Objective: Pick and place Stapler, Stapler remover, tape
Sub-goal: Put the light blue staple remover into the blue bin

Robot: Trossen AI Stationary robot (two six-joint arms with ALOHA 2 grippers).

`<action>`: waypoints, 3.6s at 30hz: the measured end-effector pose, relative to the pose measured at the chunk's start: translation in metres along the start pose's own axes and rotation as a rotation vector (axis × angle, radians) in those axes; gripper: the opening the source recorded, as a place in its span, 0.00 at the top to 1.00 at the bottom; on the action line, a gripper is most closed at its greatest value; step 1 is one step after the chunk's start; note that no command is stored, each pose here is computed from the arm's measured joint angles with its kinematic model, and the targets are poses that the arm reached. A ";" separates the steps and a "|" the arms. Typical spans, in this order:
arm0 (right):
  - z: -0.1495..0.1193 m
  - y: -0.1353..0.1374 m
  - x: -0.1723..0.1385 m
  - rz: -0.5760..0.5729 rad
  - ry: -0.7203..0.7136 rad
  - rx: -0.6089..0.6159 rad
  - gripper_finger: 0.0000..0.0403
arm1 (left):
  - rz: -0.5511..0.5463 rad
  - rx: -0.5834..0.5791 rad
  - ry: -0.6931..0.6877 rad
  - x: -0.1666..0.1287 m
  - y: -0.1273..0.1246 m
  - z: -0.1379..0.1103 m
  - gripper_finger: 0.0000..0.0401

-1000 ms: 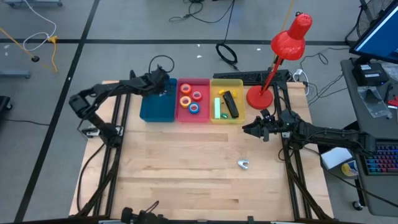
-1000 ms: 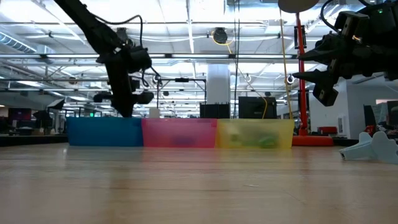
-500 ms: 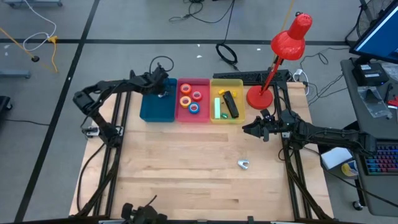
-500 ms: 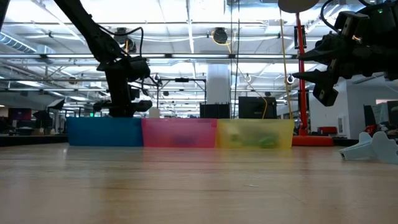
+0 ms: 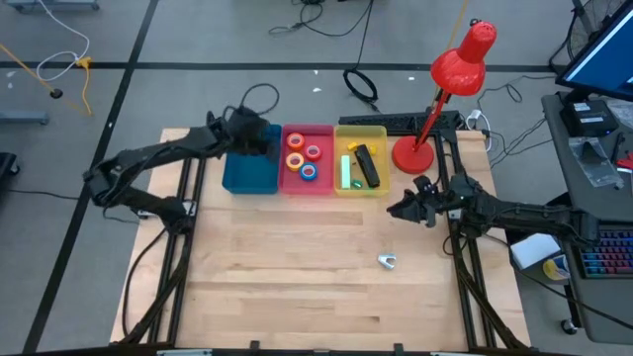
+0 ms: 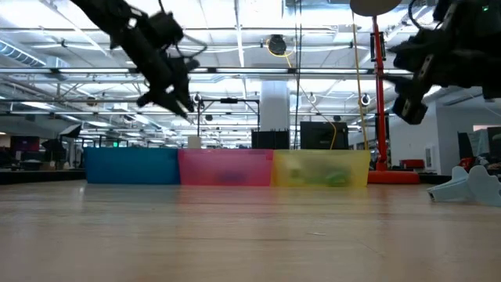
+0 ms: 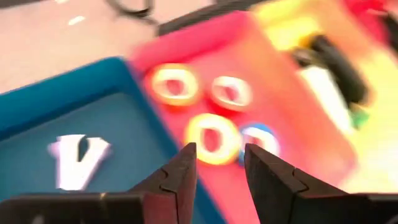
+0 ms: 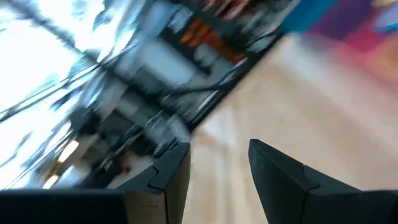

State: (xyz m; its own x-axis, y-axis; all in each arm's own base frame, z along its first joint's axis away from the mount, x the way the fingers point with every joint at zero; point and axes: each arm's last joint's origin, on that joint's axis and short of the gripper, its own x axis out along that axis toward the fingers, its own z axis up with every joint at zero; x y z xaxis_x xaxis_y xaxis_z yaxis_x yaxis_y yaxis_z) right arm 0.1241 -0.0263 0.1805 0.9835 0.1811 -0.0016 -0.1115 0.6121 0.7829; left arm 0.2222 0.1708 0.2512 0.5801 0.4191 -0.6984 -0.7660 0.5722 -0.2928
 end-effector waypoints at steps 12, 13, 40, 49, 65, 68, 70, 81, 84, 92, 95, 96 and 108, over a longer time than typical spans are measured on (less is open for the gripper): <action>0.006 0.044 0.009 0.252 0.030 -0.117 0.65 | -0.468 0.107 -0.090 -0.050 -0.070 -0.082 0.71; 0.009 0.049 0.011 0.253 0.026 -0.137 0.67 | -0.512 0.100 -0.116 -0.053 -0.073 -0.092 0.71; -0.015 0.066 0.066 -0.401 1.096 -0.292 0.76 | -0.524 0.018 -0.217 -0.077 -0.067 -0.215 0.71; -0.026 0.052 0.080 -0.413 1.133 -0.444 0.76 | -0.516 0.044 -0.220 -0.076 -0.067 -0.215 0.71; -0.049 0.023 0.078 -0.368 1.052 -0.451 0.76 | -0.513 0.043 -0.226 -0.076 -0.067 -0.215 0.71; -0.053 0.019 0.076 -0.370 1.045 -0.443 0.76 | -0.513 0.039 -0.226 -0.077 -0.067 -0.215 0.71; -0.055 0.017 0.074 -0.374 1.052 -0.441 0.76 | -0.513 0.039 -0.226 -0.076 -0.067 -0.215 0.71; -0.057 0.014 0.076 -0.357 1.026 -0.450 0.76 | -0.513 0.039 -0.226 -0.077 -0.067 -0.215 0.71; -0.059 0.011 0.078 -0.362 1.038 -0.451 0.76 | -0.511 0.038 -0.228 -0.076 -0.067 -0.215 0.71; -0.065 0.004 0.084 -0.370 1.059 -0.446 0.80 | -0.502 0.040 -0.237 -0.076 -0.067 -0.215 0.71; -0.065 0.004 0.084 -0.370 1.059 -0.445 0.88 | -0.502 0.040 -0.237 -0.076 -0.067 -0.214 0.71; -0.064 0.005 0.083 -0.370 1.058 -0.445 0.91 | -0.502 0.040 -0.237 -0.076 -0.067 -0.214 0.71; -0.033 0.016 0.089 -0.320 0.866 -0.487 0.99 | -0.567 -0.093 -0.329 -0.082 -0.073 -0.203 0.71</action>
State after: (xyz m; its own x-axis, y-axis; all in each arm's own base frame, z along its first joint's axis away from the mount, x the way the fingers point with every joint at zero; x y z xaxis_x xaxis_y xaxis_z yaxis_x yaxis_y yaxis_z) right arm 0.2047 0.0255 0.1725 0.5601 0.3280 -0.7607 -0.0983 0.9381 0.3321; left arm 0.1738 -0.0488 0.1971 0.9434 0.2731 -0.1881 -0.3296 0.7103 -0.6220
